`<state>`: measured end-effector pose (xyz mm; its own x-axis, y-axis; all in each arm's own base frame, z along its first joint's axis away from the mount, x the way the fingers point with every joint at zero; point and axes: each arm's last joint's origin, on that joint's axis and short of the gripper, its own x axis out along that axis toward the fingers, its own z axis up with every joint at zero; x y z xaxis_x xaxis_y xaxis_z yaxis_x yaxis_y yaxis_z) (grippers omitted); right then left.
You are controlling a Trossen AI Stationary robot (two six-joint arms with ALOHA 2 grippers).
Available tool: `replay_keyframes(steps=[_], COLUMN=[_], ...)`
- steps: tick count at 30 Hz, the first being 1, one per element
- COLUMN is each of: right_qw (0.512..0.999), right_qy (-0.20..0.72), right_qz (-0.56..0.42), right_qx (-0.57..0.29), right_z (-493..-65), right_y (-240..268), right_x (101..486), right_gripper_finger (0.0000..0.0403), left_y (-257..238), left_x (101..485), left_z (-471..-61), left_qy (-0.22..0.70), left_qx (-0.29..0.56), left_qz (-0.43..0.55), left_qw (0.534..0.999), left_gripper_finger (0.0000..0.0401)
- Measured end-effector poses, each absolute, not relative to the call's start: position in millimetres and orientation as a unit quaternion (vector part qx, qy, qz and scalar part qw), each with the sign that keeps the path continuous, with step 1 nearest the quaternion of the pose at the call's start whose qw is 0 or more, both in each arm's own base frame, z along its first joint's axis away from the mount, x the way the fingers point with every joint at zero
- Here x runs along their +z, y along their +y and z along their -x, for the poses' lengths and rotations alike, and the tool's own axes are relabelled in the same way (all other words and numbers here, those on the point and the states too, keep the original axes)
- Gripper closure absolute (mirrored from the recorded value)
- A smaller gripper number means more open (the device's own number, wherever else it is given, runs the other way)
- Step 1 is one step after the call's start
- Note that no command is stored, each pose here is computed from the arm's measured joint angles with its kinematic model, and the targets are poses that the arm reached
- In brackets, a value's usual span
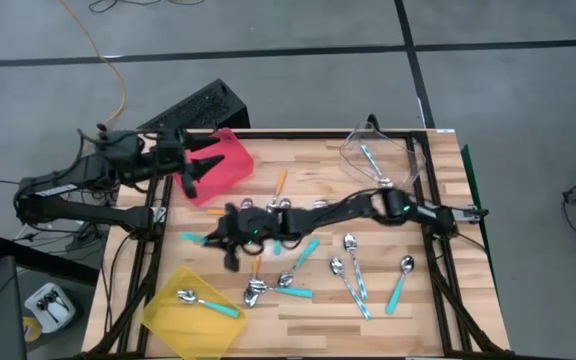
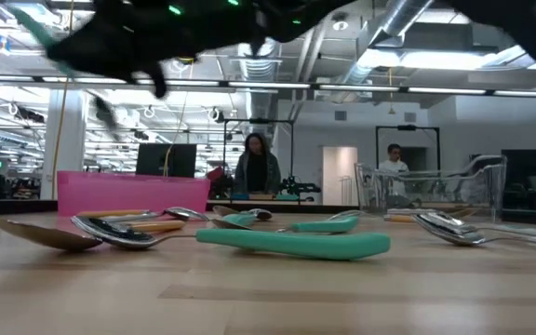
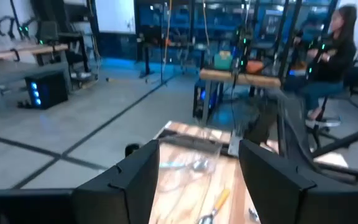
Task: Sort silverware by color (type)
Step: Put the light blue spoon into the yellow bin
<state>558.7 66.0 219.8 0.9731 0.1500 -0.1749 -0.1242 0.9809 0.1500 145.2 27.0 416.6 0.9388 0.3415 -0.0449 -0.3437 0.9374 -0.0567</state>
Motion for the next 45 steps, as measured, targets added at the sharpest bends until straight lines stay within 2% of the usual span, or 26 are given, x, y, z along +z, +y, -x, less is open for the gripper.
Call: replay_keyframes(steps=[7,15,23,37,45], right_qw=[0.986,0.985,0.977,0.965,0.964], right_qy=[0.11,0.121,0.133,0.009,0.012], right_qz=[-0.043,-0.036,-0.02,-0.002,-0.016], right_qx=[0.12,0.121,0.165,0.263,0.266], right_z=[-590.2,-587.2,-584.6,-579.9,-578.0], right_y=[90.5,87.3,97.5,152.7,173.9], right_x=[202.9,202.7,200.3,205.0,192.5], right_gripper_finger=[0.0324,0.0324,0.0324,0.0324,0.0324], left_y=[25.1,25.8,30.4,32.6,31.6], left_x=[419.2,416.6,411.8,406.1,406.7], left_z=[-136.7,-142.0,-164.3,-178.6,-176.0], left_qy=[0.008,0.015,0.027,0.038,0.03], left_qx=[0.164,0.165,0.17,0.171,0.162], left_qz=[0.036,0.054,0.044,0.066,0.121], left_qw=[0.986,0.985,0.984,0.982,0.979], left_gripper_finger=[0.0196,0.0196,0.0196,0.0196,0.0196])
